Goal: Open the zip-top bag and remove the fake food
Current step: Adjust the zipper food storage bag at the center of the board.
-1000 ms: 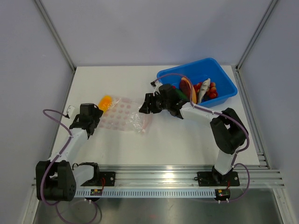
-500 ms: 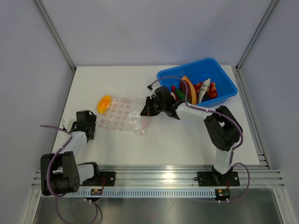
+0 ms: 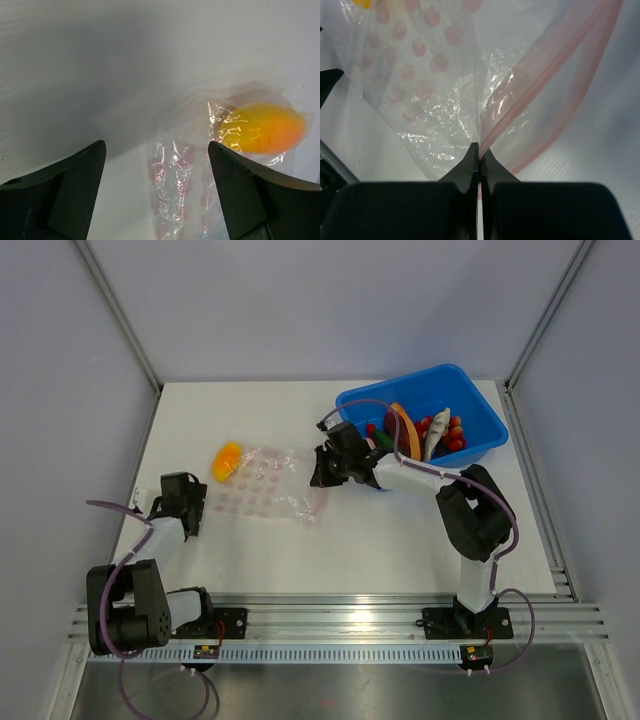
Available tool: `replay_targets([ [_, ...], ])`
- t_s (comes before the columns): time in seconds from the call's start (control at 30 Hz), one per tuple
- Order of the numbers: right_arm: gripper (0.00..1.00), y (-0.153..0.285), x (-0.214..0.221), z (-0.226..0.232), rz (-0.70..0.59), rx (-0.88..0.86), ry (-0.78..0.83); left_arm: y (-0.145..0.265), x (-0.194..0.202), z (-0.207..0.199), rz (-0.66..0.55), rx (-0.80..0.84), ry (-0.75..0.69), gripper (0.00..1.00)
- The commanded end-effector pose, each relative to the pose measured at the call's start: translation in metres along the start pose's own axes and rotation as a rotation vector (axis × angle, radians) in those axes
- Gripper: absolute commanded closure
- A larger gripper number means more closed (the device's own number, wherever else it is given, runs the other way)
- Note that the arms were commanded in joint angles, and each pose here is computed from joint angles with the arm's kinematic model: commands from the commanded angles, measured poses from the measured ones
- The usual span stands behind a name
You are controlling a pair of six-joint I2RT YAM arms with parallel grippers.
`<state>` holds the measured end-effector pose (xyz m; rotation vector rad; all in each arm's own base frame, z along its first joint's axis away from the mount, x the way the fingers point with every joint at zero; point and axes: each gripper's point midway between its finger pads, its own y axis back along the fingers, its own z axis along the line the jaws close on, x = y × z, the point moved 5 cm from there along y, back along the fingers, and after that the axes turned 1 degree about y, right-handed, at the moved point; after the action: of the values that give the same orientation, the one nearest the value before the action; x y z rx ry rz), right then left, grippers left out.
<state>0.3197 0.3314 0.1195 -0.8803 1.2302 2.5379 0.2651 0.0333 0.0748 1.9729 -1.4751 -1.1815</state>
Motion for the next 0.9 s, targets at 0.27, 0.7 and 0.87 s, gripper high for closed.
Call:
replay_targets([
  [0.27, 1.00, 0.014, -0.018, -0.013, -0.033, 0.164, 0.120, 0.006, -0.008, -0.036, -0.002, 0.189, -0.257, 0.09],
  [0.7, 0.98, 0.014, -0.015, -0.008, 0.000, 0.125, 0.131, 0.012, 0.012, -0.066, 0.056, 0.466, -0.328, 0.12],
  [0.87, 0.97, 0.014, -0.015, -0.008, 0.002, 0.122, 0.131, 0.000, 0.023, -0.066, 0.111, 0.437, -0.353, 0.21],
])
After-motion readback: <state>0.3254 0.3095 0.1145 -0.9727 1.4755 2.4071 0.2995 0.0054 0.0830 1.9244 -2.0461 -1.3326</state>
